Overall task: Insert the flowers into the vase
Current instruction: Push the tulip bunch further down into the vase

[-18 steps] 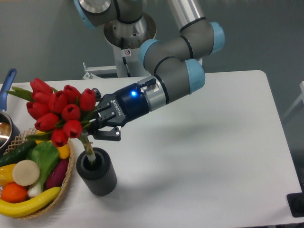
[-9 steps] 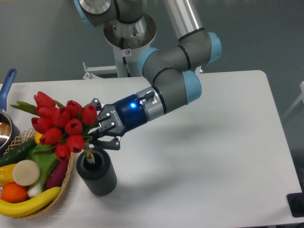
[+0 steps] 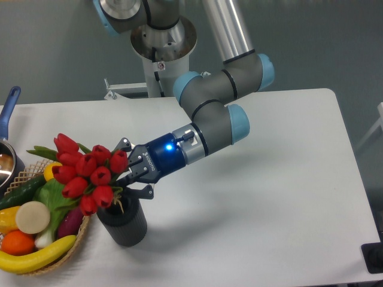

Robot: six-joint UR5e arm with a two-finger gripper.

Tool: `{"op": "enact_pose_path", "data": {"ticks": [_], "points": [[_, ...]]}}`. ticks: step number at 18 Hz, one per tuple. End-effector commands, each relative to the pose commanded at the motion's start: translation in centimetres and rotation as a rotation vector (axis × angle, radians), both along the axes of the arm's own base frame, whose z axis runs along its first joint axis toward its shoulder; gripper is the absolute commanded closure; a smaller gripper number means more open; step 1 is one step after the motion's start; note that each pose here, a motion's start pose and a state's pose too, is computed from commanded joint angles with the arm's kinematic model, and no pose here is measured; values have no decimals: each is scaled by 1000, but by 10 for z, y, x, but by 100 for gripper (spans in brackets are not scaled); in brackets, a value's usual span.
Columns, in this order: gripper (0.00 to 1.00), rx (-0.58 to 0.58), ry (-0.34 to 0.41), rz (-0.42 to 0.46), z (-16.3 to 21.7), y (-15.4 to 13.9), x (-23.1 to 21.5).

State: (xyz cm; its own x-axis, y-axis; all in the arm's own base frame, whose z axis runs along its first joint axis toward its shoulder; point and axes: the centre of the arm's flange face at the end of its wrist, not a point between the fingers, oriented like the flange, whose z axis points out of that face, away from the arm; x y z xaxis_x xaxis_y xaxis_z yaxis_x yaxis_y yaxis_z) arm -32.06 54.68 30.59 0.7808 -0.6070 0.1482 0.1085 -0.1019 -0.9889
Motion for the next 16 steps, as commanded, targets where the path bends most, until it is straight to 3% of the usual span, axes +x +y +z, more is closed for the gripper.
{"op": "enact_pose_path", "data": {"ticks": [16], "points": [[66, -46, -9, 0, -34, 2, -2]]}}
